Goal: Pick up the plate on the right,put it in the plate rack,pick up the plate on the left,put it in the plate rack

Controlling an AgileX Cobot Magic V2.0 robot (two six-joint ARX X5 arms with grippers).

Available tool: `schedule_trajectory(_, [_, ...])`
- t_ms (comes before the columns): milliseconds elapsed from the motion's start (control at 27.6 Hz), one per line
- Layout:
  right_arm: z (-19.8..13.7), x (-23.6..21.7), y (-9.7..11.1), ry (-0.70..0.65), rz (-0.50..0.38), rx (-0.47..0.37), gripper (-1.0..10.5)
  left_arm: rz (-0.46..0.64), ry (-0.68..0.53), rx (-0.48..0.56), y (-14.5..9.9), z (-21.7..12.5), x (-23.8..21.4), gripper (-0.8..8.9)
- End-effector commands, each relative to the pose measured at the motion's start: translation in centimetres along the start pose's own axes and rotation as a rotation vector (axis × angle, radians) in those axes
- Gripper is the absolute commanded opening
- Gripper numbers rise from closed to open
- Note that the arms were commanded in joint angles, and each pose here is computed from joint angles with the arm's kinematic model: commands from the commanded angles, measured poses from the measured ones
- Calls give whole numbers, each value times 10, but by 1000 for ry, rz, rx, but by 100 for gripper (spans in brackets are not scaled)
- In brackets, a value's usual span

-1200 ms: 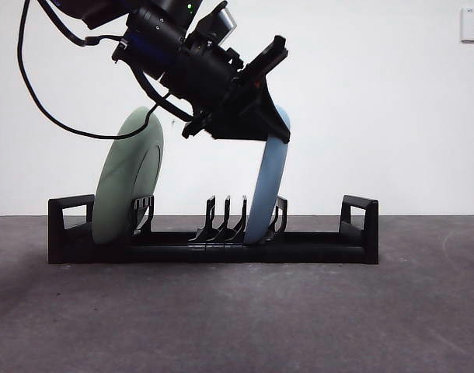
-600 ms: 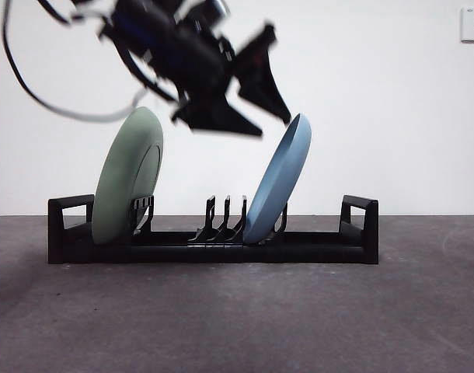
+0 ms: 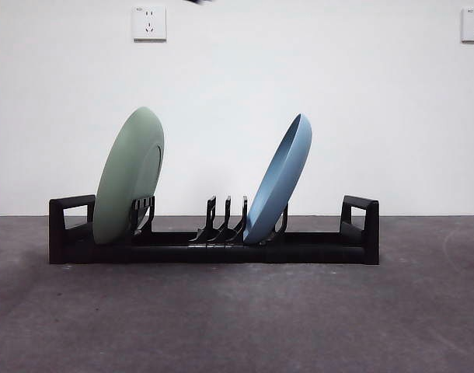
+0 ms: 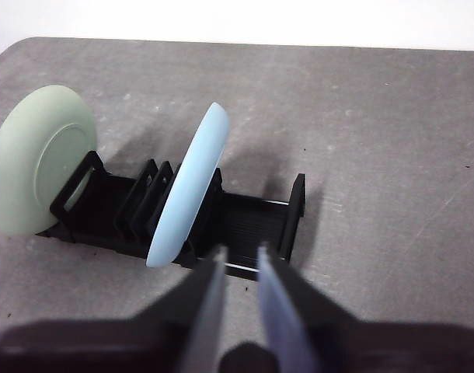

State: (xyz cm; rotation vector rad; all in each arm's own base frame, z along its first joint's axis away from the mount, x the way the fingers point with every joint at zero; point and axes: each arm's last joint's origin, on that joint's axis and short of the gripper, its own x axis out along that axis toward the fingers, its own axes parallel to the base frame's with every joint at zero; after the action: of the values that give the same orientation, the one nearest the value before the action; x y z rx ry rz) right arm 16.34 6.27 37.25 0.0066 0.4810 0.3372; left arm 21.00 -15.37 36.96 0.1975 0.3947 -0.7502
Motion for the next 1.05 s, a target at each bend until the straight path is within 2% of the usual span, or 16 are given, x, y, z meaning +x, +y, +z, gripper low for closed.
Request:
schedule_trajectory(36, [1, -1, 0, -8, 1, -11, -11, 74, 35, 31, 1, -3, -20, -8])
schedule_trajectory(181, [-4, -12, -1, -56, -2, -45, -11, 202, 14, 24, 4, -10, -58, -8])
schedule_trajectory(290, [-24, -21, -2, -132, 3, -43, -11, 249, -12, 20, 1, -36, -74, -8])
schedule_trajectory(434, [-66, -31, -7, -202, -21, -32, -11, 251, -68, -16, -6, -86, -87, -8])
schedule_trajectory(543, [-84, -35, -9, -219, -30, -28, -11, 259, -124, -37, -10, -109, -94, -8])
schedule_trajectory(652, [-90, -39, -12, -237, -89, -19, -11, 280, -178, -35, -12, -117, -103, -8])
schedule_trajectory(688, [-90, -39, -12, -239, -105, -3, -11, 282, -186, -35, -12, -117, -105, -8])
schedule_trajectory(797, [-90, -37, -14, -248, -146, 140, 3, 277, -161, -51, -13, -120, -107, -4])
schedule_trajectory(833, [-90, -37, -14, -250, -147, 198, 3, 278, -149, -51, -13, -121, -107, -4])
schedule_trajectory(941, [-90, -35, -14, -245, -137, 285, 3, 275, -109, -53, -13, -124, -104, -4])
schedule_trajectory(1050, [-90, -33, -14, -236, -139, 293, 3, 272, -71, -54, -13, -126, -100, -4])
